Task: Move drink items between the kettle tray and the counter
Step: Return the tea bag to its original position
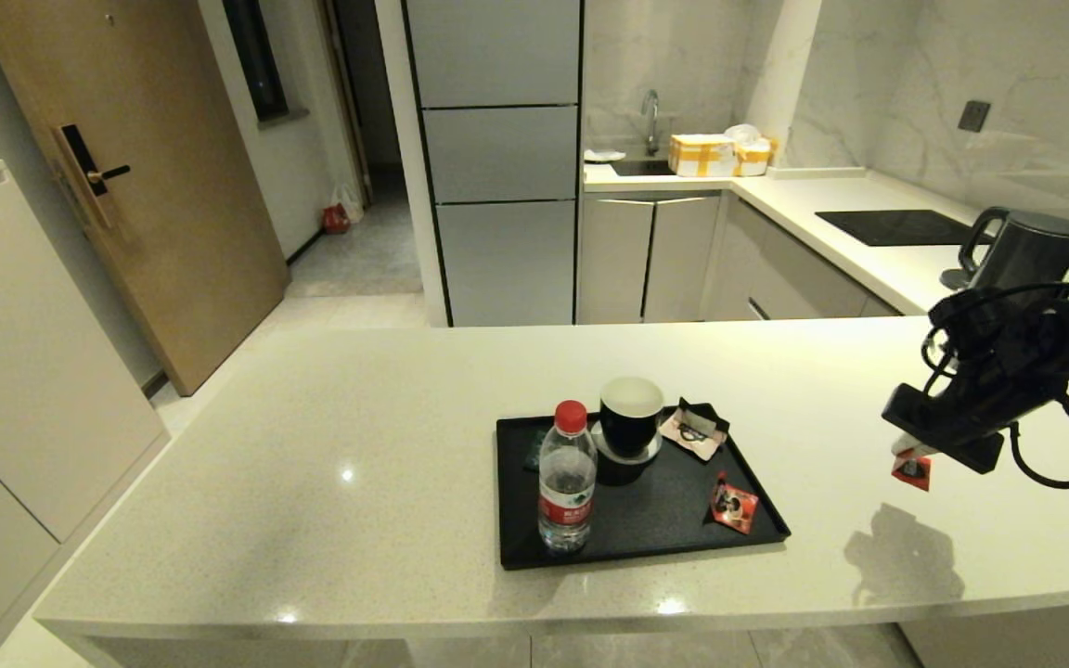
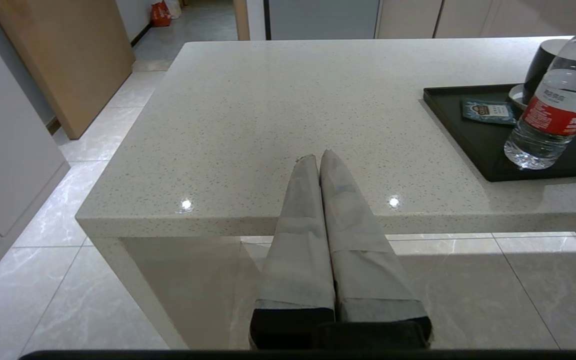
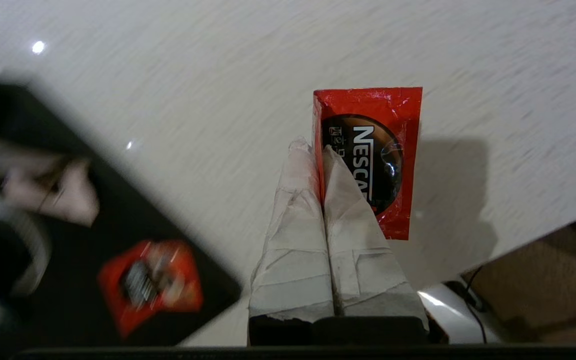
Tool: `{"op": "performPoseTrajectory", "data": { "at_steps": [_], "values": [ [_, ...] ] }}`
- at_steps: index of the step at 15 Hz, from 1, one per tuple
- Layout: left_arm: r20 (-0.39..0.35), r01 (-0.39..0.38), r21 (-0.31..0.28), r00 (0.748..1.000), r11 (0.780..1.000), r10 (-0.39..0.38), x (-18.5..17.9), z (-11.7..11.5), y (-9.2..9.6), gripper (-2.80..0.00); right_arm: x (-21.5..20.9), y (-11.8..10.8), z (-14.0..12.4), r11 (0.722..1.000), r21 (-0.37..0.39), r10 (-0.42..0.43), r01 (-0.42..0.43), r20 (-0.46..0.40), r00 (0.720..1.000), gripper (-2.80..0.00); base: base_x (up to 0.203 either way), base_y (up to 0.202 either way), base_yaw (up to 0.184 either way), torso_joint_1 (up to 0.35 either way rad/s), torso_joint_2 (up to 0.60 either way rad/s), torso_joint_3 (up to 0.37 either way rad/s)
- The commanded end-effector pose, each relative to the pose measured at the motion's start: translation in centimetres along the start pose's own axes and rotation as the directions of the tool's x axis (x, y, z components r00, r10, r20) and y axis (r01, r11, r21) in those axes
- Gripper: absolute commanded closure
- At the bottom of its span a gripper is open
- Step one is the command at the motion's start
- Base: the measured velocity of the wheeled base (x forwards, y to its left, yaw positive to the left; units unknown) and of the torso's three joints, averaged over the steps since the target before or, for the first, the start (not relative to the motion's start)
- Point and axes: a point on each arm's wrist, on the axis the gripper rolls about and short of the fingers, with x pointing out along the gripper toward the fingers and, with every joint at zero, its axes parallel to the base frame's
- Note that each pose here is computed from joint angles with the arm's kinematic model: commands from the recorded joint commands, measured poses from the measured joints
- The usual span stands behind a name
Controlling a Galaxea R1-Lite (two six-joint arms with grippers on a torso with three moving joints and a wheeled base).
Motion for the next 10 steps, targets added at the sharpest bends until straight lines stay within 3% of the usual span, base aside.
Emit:
{"op": "performPoseTrajectory", "data": {
  "at_steps": [1,5,8,10],
  "values": [
    [0.0,-0.002,0.0,1.0,1.0,0.002,0.0,0.0,0.0,0.0,-6.8,3.6,-3.1,0.981,-0.146,0.139,-0.13,0.056,0.989,0.0,0.0,0.0,0.0,0.0,0.0,0.0],
    [0.0,-0.002,0.0,1.0,1.0,0.002,0.0,0.0,0.0,0.0,-10.0,9.0,-9.6,0.89,-0.378,0.258,-0.253,-0.039,0.965,0.0,0.0,0.0,0.0,0.0,0.0,0.0],
    [0.0,-0.002,0.0,1.0,1.0,0.002,0.0,0.0,0.0,0.0,-10.2,11.6,-13.7,0.823,-0.481,0.274,-0.301,-0.128,0.953,0.0,0.0,0.0,0.0,0.0,0.0,0.0],
    [0.0,-0.002,0.0,1.0,1.0,0.002,0.0,0.0,0.0,0.0,-8.7,13.0,-16.2,0.788,-0.535,0.24,-0.304,-0.186,0.953,0.0,0.0,0.0,0.0,0.0,0.0,0.0]
  ]
}}
